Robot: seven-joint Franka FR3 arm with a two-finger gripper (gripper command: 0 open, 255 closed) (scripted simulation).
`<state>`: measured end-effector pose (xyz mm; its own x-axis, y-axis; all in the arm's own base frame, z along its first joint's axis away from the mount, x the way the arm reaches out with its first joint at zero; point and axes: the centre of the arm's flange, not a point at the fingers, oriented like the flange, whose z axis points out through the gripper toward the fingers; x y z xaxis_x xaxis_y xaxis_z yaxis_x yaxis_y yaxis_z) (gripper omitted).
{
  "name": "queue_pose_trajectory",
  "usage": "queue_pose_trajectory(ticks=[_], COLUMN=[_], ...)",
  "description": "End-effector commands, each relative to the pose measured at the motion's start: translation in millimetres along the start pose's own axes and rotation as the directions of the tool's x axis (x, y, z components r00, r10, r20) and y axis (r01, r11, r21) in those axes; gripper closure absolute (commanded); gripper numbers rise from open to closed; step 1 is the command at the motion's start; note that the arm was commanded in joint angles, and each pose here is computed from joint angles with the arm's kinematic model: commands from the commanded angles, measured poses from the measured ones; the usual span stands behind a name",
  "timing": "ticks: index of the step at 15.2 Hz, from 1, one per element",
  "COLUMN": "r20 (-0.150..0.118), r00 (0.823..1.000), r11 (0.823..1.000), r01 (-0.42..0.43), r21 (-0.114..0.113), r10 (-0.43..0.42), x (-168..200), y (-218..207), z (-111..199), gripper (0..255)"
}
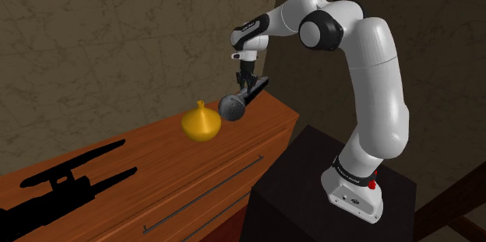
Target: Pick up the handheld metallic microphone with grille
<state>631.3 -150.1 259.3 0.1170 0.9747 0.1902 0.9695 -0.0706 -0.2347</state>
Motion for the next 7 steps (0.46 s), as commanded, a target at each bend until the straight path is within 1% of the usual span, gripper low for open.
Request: queue_pose_trajectory(ticks=[1, 5, 7], r20=[0.0, 0.0, 0.0], r00=[1.0, 1.0, 1.0], r11=[1.0, 1.0, 1.0], r01=[0.0, 0.0, 0.0], r21=[-0.002, -0.002, -0.002], r10=[0.0, 0.0, 0.0], x=[2, 7, 7], y=[-3, -8, -8], z=[-11, -31, -32], gripper=[255, 255, 255])
